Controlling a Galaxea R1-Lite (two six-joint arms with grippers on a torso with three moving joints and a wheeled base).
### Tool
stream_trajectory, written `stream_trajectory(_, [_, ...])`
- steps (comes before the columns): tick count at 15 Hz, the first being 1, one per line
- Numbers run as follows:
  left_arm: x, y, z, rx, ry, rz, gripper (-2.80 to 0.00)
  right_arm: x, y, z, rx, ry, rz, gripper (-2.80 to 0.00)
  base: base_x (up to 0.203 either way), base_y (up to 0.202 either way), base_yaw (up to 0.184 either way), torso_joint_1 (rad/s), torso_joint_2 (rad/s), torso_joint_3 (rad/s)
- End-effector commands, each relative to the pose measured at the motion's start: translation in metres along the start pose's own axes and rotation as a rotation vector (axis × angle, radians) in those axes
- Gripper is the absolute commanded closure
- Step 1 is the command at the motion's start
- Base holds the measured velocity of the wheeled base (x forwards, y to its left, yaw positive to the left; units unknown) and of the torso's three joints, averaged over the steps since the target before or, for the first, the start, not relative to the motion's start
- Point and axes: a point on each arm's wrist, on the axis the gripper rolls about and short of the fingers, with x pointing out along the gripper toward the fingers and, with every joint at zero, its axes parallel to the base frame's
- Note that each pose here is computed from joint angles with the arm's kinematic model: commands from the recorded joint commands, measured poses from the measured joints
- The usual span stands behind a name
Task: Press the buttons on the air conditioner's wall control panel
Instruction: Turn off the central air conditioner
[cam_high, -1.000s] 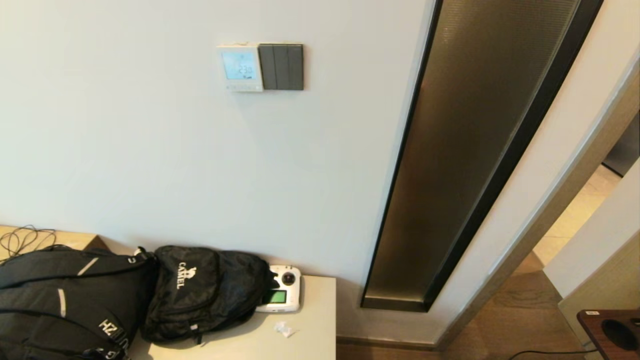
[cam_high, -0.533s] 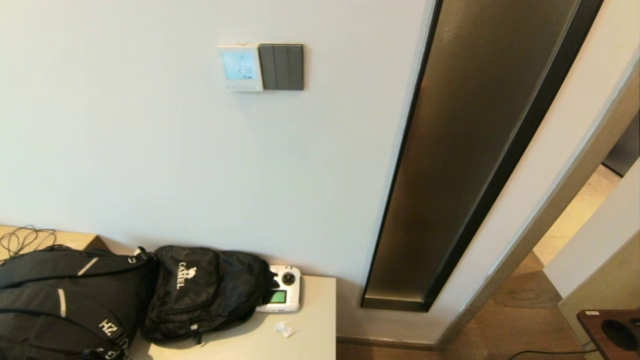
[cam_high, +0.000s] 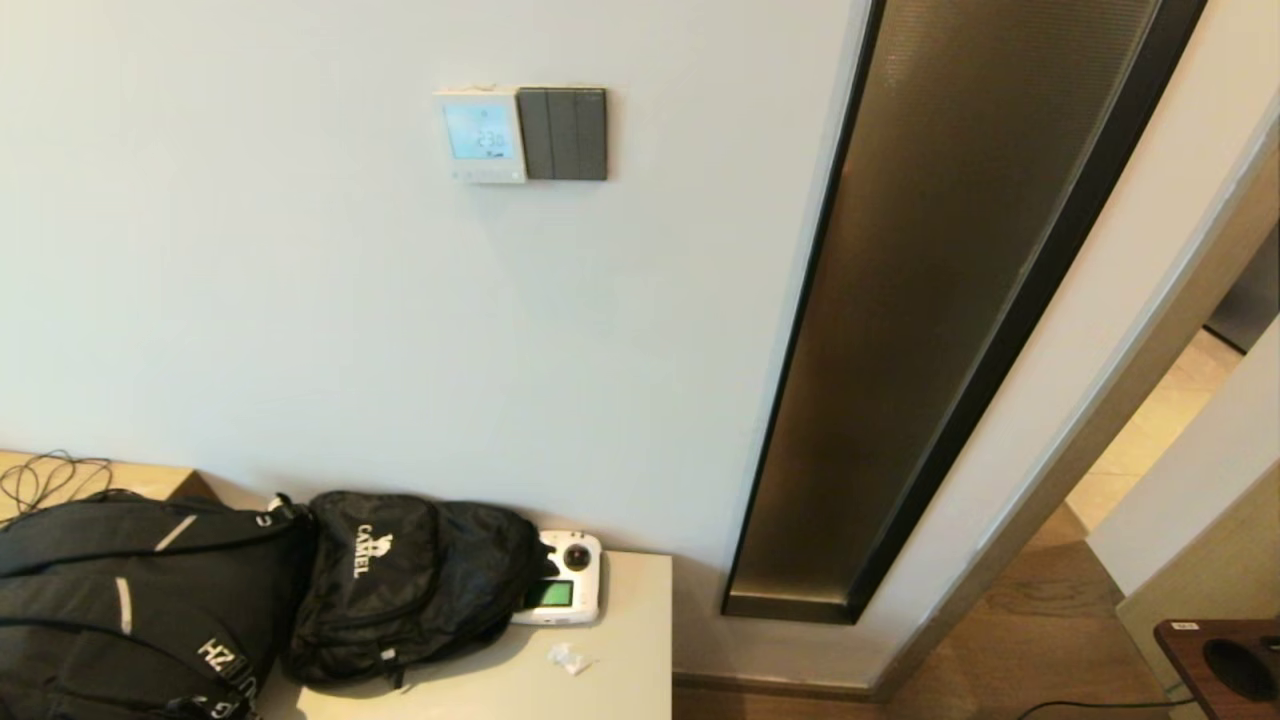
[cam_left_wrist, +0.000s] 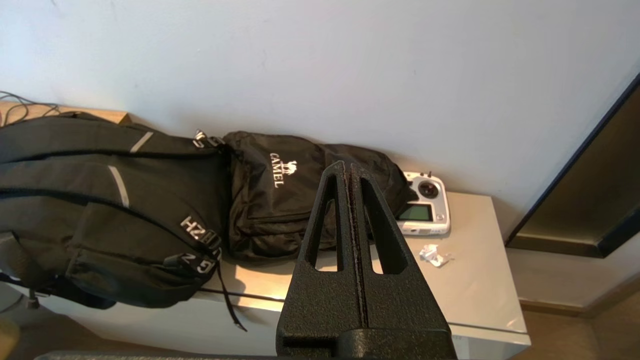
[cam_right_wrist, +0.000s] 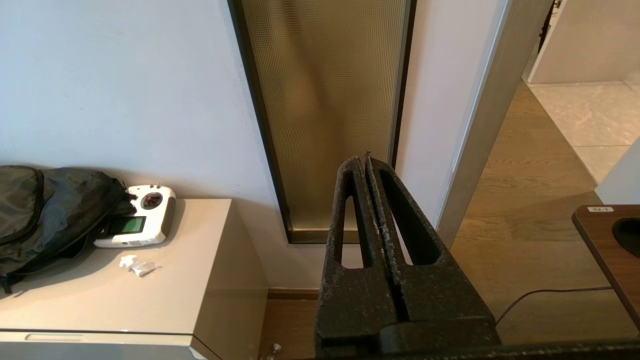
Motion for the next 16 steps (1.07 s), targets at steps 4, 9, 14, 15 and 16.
stream_trajectory(4, [0.0,0.0,0.0,-0.001,0.0,0.0,0.0,0.0001,0.0,0.0001,-0.001,0.001,0.001,0.0,0.0,0.0,0.0,0.0,0.0,0.0])
stream_trajectory(9, [0.0002,0.0,0.0002,-0.002,-0.006,0.001,0.0,0.0001,0.0,0.0001,0.001,0.001,0.001,0.0,0.0,0.0,0.0,0.0,0.0,0.0])
stream_trajectory(14, [0.0003,0.0001,0.0003,-0.004,-0.008,0.001,0.0,0.0001,0.0,0.0001,0.0,0.001,0.001,0.0,0.0,0.0,0.0,0.0,0.0,0.0])
stream_trajectory(15, [0.0003,0.0001,0.0003,-0.004,-0.008,0.0,0.0,0.0001,0.0,0.0001,-0.001,0.001,-0.001,0.0,0.0,0.0,0.0,0.0,0.0,0.0])
stream_trajectory(16, [0.0003,0.0001,0.0003,-0.004,-0.008,0.0,0.0,0.0001,0.0,0.0001,0.0,0.001,0.0,0.0,0.0,0.0,0.0,0.0,0.0,0.0])
